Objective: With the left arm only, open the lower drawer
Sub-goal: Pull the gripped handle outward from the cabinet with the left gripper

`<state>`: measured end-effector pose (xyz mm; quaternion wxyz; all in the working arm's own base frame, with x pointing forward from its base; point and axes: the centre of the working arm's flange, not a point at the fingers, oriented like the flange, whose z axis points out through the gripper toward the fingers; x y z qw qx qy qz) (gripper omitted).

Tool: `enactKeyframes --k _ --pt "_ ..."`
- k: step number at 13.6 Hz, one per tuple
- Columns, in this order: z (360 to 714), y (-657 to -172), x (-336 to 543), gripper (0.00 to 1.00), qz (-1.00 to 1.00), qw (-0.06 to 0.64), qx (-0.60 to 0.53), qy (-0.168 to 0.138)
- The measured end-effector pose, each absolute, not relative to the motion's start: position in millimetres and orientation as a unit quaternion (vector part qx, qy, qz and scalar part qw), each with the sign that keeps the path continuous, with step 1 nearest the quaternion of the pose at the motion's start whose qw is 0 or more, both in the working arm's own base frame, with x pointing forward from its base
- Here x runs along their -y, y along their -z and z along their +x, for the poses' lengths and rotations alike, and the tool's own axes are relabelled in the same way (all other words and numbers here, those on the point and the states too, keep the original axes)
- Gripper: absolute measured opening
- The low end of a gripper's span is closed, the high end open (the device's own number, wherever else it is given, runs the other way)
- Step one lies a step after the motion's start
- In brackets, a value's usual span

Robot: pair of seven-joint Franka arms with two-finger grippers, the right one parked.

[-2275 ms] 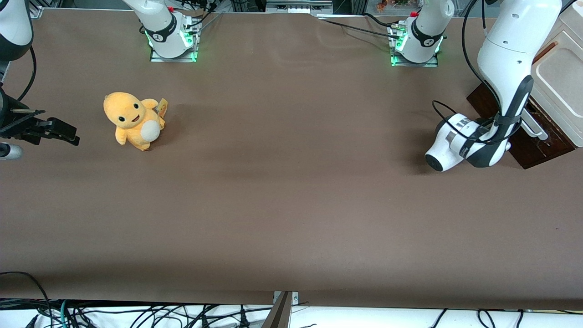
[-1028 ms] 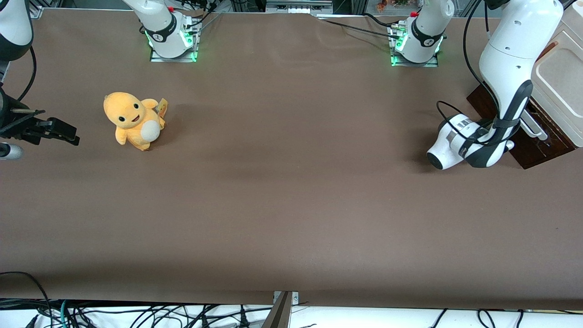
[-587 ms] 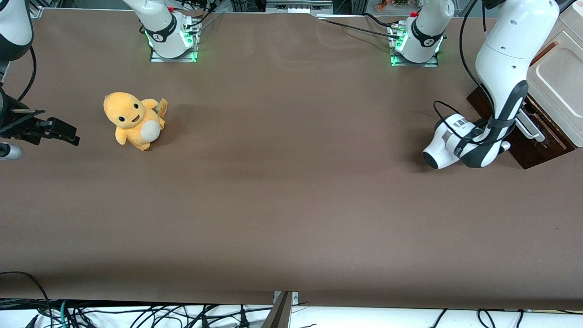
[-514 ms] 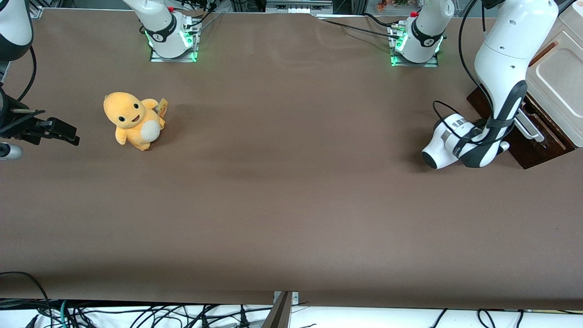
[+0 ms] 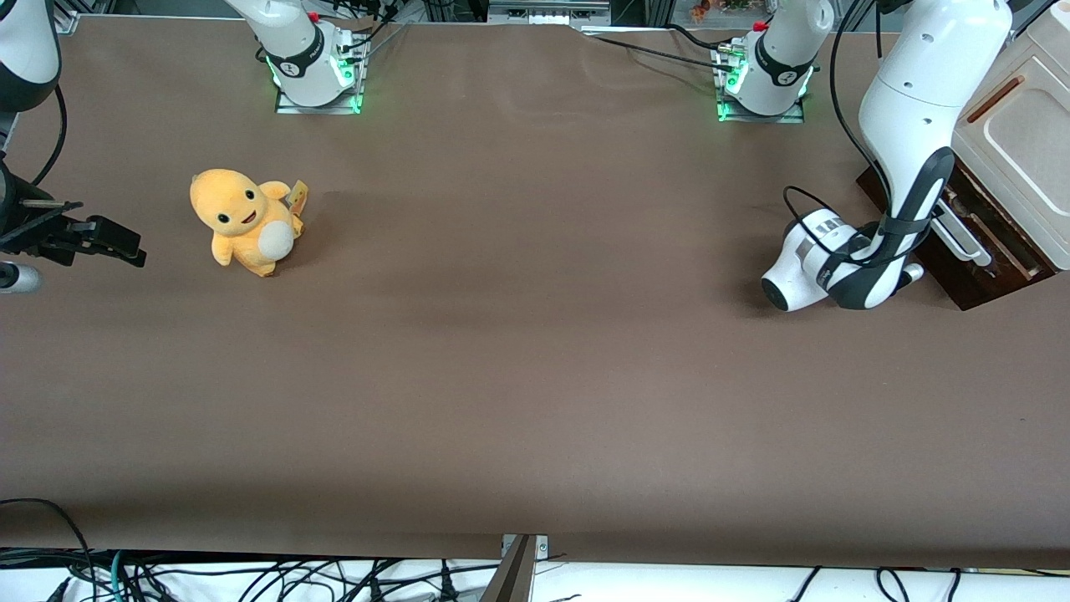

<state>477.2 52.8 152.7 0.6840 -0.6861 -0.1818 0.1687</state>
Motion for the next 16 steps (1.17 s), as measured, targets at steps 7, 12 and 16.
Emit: enactKeyframes --k 7,12,16 --pt "489 -160 -36 0.18 -0.697 0.674 0.176 -0.169" --pt "490 -160 -22 0.18 -0.703 0.672 0.168 -0.163" --pt "490 -160 -20 0.18 -0.704 0.670 0.168 -0.164"
